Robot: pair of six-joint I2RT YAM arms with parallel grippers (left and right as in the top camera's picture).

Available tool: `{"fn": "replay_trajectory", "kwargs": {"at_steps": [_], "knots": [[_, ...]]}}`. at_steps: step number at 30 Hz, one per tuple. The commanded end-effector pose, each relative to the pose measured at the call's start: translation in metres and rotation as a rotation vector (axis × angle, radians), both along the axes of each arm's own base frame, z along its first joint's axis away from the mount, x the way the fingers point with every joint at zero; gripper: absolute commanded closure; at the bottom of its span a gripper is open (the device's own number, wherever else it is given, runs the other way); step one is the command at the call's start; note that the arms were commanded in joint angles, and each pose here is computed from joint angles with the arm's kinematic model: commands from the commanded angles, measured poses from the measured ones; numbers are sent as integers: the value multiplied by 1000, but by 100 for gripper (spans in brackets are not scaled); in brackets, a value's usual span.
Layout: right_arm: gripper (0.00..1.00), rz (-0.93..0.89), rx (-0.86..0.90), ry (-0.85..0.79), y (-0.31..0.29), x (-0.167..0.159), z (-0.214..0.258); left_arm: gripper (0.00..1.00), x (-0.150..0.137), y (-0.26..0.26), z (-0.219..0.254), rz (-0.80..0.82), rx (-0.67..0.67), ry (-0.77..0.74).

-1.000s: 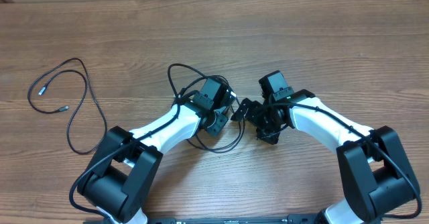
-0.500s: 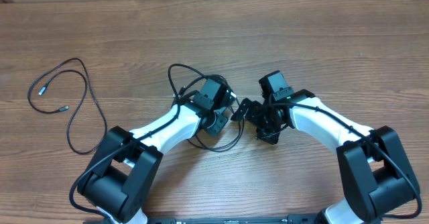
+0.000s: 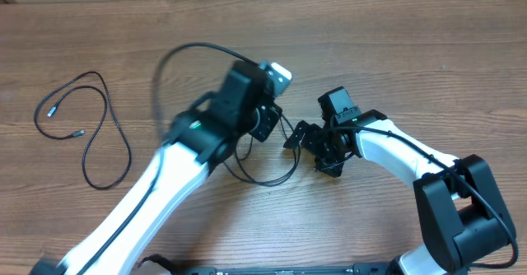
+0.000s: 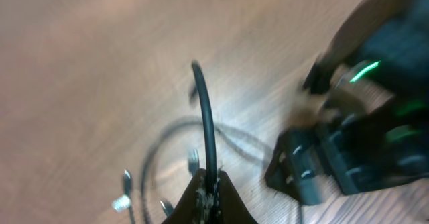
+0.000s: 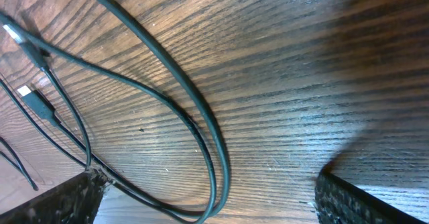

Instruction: Untangle cables

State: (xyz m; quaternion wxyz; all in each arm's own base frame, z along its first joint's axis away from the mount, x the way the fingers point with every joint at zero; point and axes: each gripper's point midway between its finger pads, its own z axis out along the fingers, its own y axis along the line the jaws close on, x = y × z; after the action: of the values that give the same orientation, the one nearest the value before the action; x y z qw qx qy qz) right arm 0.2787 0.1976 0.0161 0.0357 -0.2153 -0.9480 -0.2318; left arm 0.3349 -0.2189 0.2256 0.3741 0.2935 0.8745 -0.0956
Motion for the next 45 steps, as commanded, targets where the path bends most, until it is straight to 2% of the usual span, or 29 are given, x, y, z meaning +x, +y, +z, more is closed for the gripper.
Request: {"fn": "replay_trajectory", "kwargs": {"at_steps": [1, 5, 8, 10, 13, 19, 23, 25, 30, 34, 40, 42, 44, 45], "knots": [[0, -10, -82, 54, -16, -15, -24, 96, -16, 13, 85, 41, -148, -165], [0, -10, -82, 54, -16, -15, -24, 96, -47, 60, 162, 192, -280, -353], [0, -10, -82, 54, -16, -15, -24, 96, -72, 81, 194, 229, -365, -432], [0, -10, -82, 54, -16, -15, -24, 96, -100, 99, 219, 247, -465, -487], [0, -10, -79, 47, -15, -13, -24, 96, -124, 115, 235, 259, -545, -524], [0, -23, 15, -206, 7, 44, -7, 96, -130, 120, 228, 264, -525, -506], [0, -26, -14, -194, 1, 41, -10, 96, -128, 125, 230, 289, -521, -518], [0, -52, -84, -232, -10, 49, -13, 96, -128, 125, 232, 294, -524, -525], [5, -34, -119, -324, -12, 65, -9, 96, -128, 128, 237, 305, -533, -545], [19, 131, -122, -475, 3, 78, 1, 96, -130, 132, 252, 317, -563, -585], [41, 141, -165, -549, 5, 88, 6, 96, -135, 136, 263, 315, -584, -602], [54, 162, -171, -564, 6, 88, 7, 96, -136, 136, 264, 314, -587, -605], [73, 161, -178, -575, 6, 90, 8, 96, -138, 137, 269, 314, -596, -615], [76, 158, -182, -576, 5, 91, 8, 96, -139, 138, 272, 314, -601, -620]]}}
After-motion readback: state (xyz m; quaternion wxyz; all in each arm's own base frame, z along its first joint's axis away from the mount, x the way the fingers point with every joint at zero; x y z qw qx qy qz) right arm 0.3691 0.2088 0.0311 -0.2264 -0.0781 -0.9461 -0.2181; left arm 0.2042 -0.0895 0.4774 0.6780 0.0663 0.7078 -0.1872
